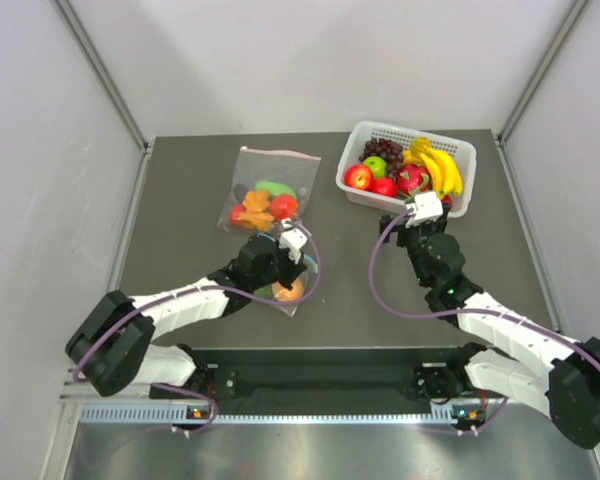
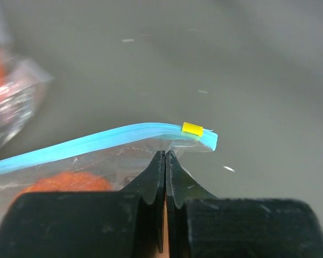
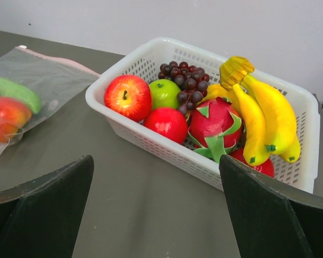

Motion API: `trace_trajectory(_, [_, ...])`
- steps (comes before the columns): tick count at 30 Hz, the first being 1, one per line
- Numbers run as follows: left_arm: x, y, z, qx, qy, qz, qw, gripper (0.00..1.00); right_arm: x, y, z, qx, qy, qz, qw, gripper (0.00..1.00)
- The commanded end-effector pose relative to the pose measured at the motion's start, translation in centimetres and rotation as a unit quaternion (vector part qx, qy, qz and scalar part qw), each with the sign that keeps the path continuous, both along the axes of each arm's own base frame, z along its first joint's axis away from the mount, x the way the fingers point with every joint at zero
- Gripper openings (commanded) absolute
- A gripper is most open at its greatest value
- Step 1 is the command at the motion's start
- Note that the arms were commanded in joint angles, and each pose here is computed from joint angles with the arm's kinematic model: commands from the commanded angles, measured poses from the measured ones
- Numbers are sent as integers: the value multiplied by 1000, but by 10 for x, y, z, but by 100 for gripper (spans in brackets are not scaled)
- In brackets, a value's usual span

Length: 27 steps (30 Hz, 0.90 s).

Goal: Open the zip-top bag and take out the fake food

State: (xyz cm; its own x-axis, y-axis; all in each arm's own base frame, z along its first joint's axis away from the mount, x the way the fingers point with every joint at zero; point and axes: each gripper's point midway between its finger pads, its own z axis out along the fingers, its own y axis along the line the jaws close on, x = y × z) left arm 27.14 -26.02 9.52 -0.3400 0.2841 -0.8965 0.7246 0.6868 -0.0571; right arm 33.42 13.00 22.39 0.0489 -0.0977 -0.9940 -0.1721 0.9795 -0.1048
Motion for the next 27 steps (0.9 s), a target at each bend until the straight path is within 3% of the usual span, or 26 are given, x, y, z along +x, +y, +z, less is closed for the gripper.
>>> trace_trajectory(1, [-28,-39,18,-28,-34,-137,990,0,2,15,26,24,-20,28,999,100])
trace_trajectory(6, [-87,-65,20,-44,-54,-317,946,0,-3,32,14,22,3,75,997,100])
trace_trajectory(9, [-98,-68,18,-36,-51,-358,932,4,-6,39,5,23,16,97,995,100])
trace_trajectory(12, [-92,-73,10,-17,-40,-344,938,13,-7,46,-5,21,32,111,993,100])
trace_trajectory(14, [-77,-74,2,-1,-37,-301,953,24,-8,51,-12,18,43,123,991,100])
trace_trajectory(15, [-75,-75,2,0,-40,-287,957,37,-9,53,-15,18,47,130,990,100])
trace_trajectory(17, [-58,-71,8,-1,-65,-218,974,47,-10,59,-20,16,56,145,988,100])
trace_trajectory(21, [-56,-64,40,-36,-123,-141,982,79,-10,60,-26,17,62,148,987,100])
trace_trajectory(27, [-42,-36,73,-32,-147,17,989,84,-11,59,-29,16,64,147,987,100])
